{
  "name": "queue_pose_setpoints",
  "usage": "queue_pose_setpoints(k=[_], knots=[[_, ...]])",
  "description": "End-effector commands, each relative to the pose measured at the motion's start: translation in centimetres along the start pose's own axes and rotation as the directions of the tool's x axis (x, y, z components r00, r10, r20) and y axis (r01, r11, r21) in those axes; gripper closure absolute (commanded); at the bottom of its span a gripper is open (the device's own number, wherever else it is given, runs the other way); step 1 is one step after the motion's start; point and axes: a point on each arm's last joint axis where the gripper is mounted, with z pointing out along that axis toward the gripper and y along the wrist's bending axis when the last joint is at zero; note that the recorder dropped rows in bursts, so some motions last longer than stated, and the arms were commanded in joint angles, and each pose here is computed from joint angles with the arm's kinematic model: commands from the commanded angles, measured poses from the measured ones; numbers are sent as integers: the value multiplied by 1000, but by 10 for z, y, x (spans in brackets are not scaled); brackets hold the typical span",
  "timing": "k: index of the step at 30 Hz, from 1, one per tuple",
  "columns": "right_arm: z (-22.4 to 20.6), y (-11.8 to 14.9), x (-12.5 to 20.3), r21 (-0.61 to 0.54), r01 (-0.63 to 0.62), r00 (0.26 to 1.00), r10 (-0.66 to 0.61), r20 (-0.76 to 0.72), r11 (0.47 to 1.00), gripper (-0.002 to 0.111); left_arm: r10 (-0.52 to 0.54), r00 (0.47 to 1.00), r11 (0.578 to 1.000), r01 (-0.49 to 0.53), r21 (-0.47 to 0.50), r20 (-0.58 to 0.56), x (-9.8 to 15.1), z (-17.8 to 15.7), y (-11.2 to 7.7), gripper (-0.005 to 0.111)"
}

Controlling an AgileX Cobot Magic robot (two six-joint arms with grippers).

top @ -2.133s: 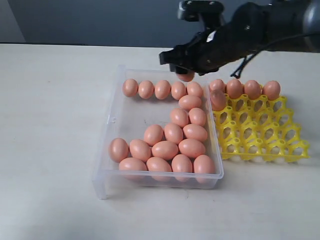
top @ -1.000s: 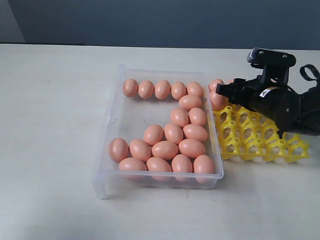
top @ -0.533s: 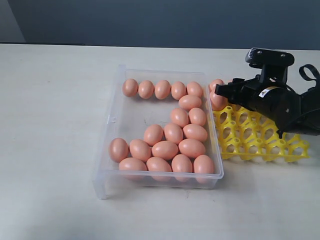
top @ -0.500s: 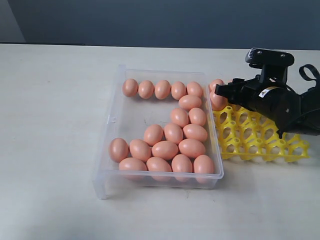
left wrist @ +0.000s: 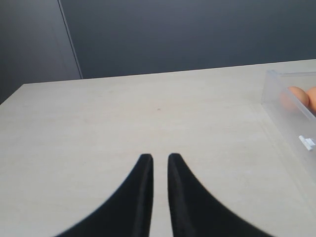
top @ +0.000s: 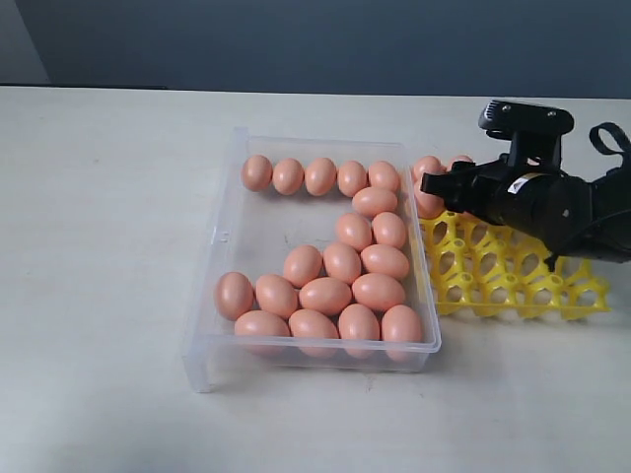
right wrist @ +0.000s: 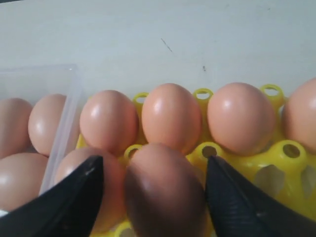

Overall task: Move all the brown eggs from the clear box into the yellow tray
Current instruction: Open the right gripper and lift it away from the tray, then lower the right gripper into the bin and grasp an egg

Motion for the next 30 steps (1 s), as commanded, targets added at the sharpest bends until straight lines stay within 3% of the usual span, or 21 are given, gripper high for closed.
queue_pose_setpoints(k=[1, 12, 18, 26, 30], knots=[[3, 5, -10, -19, 9, 1000, -10, -28, 1000, 47, -3, 1000, 1000, 3, 3, 6, 1, 0, 0, 94], [-27, 23, -60, -97, 2, 997, 5, 77, 995, 47, -3, 1000, 1000, 3, 3, 6, 1, 0, 0, 94], [-47, 58, -75, -212, 246, 948, -281, -153, 946, 47, -3, 1000, 1000, 3, 3, 6, 1, 0, 0, 94], [-55, 119, -89, -352, 403, 869, -474, -143, 845, 47, -3, 1000, 1000, 3, 3, 6, 1, 0, 0, 94], [-48, 143, -74, -418, 418, 787, -551, -277, 807, 47, -3, 1000, 1000, 3, 3, 6, 1, 0, 0, 94]])
